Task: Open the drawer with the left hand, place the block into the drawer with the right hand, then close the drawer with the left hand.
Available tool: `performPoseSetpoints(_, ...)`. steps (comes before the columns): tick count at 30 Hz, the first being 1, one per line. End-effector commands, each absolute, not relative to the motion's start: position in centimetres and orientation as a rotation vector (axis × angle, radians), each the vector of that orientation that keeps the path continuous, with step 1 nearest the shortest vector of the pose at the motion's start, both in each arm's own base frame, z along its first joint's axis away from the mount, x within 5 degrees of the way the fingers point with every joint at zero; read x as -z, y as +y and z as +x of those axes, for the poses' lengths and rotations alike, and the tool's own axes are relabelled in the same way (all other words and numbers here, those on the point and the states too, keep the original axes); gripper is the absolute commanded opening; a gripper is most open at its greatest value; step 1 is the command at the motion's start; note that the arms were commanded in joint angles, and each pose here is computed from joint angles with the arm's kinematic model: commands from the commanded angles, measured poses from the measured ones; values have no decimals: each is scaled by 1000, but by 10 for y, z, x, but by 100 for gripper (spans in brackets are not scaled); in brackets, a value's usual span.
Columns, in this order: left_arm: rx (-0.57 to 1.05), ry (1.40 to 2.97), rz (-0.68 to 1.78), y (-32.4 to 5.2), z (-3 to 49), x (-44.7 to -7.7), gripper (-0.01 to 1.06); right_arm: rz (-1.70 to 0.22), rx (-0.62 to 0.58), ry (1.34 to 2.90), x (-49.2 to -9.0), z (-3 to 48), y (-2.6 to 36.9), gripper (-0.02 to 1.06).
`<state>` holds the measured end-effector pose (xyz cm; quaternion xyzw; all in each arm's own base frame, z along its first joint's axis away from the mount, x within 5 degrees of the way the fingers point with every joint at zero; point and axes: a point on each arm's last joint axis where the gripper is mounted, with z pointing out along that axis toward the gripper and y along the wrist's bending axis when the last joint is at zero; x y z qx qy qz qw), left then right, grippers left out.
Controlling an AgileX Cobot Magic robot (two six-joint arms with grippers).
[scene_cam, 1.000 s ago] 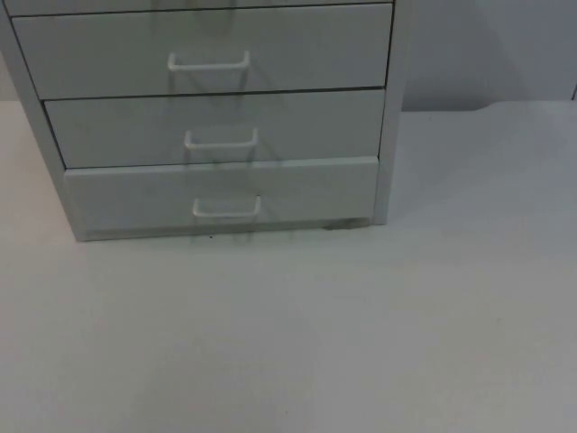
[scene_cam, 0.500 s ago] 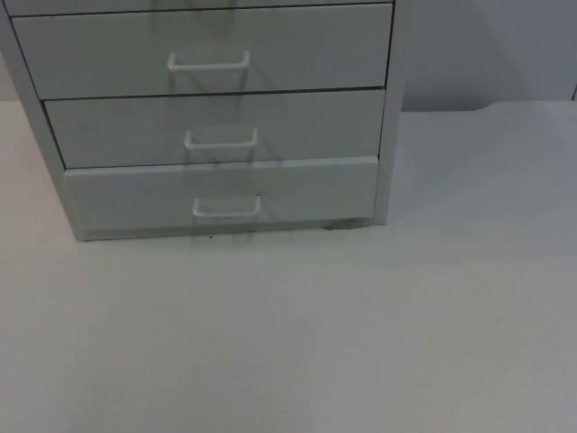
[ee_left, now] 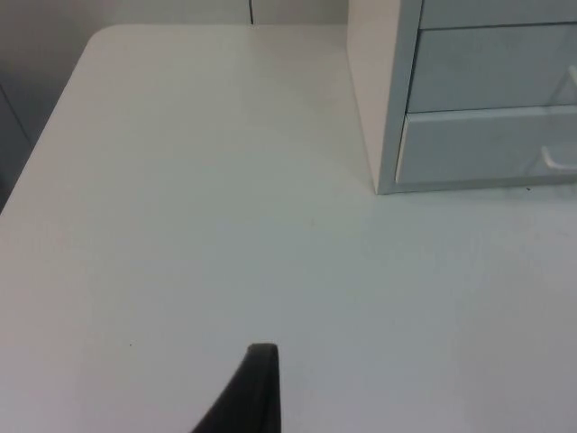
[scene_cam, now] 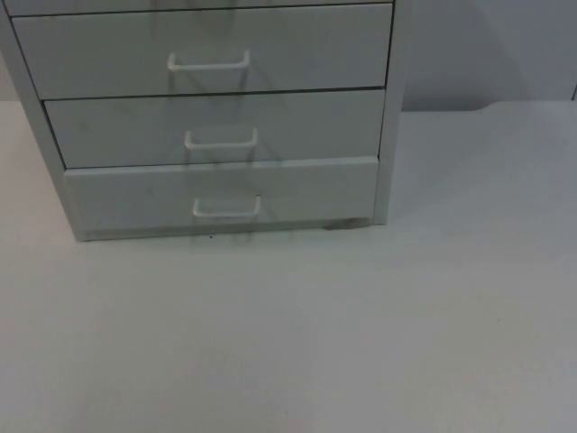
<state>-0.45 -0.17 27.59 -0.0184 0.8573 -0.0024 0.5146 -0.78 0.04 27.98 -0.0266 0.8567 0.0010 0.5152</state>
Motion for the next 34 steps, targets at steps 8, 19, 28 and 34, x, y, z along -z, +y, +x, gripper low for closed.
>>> performPoseSetpoints(8,12,2064,-49,-2,-5,-275,105,-64,3,2046,-280,-8,0,105)
performPoseSetpoints(19,12,2064,-49,-2,-5,-275,105,-64,3,2046,-280,-8,0,105)
performPoseSetpoints(28,12,2064,-49,-2,-5,-275,105,-64,3,2046,-280,-8,0,105)
performPoseSetpoints(34,3,2064,-63,-2,-5,-275,105,-64,9,2046,-280,-8,0,105)
